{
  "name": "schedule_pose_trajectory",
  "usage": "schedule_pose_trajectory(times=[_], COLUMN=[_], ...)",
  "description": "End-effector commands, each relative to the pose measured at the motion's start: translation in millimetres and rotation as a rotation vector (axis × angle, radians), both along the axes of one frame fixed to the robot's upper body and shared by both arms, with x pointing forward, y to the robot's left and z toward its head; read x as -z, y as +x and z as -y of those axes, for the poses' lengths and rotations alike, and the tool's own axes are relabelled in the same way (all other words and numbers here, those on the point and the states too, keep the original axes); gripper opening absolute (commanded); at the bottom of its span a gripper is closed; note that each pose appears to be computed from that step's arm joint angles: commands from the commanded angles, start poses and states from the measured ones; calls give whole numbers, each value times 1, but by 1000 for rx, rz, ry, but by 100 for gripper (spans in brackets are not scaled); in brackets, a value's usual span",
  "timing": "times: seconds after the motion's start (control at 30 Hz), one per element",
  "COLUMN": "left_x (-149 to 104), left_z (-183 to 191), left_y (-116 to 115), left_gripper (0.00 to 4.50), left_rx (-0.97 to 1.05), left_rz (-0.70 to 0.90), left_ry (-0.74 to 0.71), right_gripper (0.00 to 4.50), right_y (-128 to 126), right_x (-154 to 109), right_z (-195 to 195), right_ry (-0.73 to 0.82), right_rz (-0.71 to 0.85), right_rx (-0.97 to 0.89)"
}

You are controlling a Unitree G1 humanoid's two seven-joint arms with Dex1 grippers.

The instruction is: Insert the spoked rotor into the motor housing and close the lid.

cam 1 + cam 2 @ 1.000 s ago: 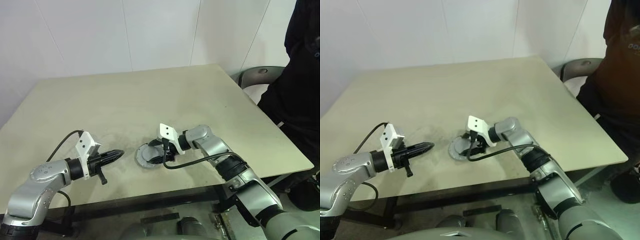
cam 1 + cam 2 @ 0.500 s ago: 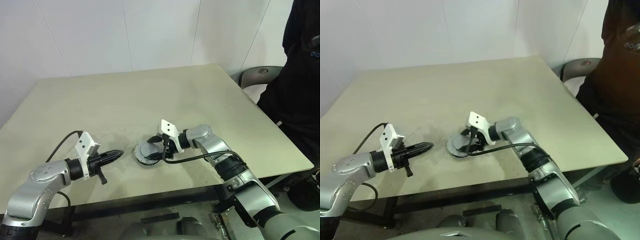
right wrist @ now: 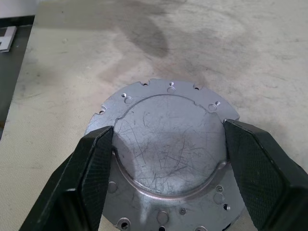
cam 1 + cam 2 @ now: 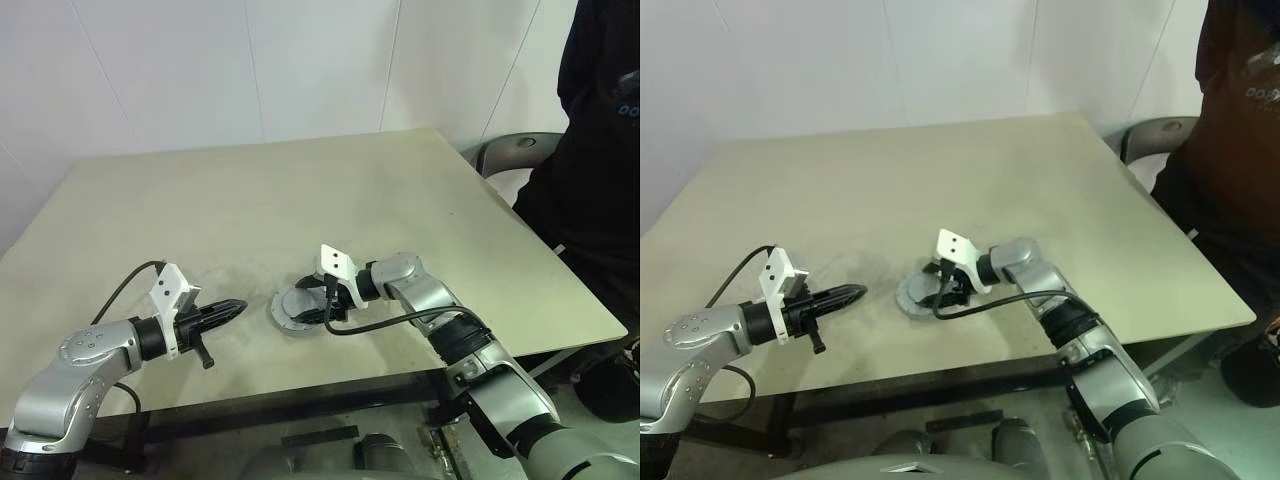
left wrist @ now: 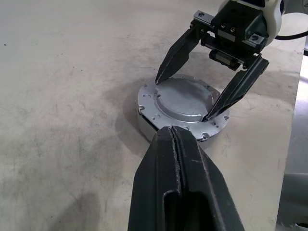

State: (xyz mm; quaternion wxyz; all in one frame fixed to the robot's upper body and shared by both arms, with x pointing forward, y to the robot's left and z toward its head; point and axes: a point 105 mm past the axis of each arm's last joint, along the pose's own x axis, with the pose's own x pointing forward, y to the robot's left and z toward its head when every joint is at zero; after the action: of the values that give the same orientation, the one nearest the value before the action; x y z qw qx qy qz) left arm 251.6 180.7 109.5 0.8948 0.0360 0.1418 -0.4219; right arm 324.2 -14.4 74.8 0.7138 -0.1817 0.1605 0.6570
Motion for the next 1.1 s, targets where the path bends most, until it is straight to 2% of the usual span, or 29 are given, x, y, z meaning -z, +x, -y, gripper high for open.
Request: schedule_pose_trajectory(times=[0.03, 0.73, 0.97, 1.1], left_x=[-13, -14, -14, -13], left_z=[-2, -1, 0, 0], left_y=[1, 2, 3, 3], left_gripper=[0, 0, 0, 0], left_rx=[5, 3, 8, 9], left_rz=[54, 59, 57, 57], left_ry=[17, 21, 21, 19], right_gripper=[323, 323, 323, 323], right_y=[1, 1, 7, 8], right_x=[-2, 15, -9, -14], right_z=[-3, 6, 1, 0], right_ry=[10, -51, 1, -4], right_rz=[14, 12, 19, 25], right_rx=[-4, 9, -5, -25])
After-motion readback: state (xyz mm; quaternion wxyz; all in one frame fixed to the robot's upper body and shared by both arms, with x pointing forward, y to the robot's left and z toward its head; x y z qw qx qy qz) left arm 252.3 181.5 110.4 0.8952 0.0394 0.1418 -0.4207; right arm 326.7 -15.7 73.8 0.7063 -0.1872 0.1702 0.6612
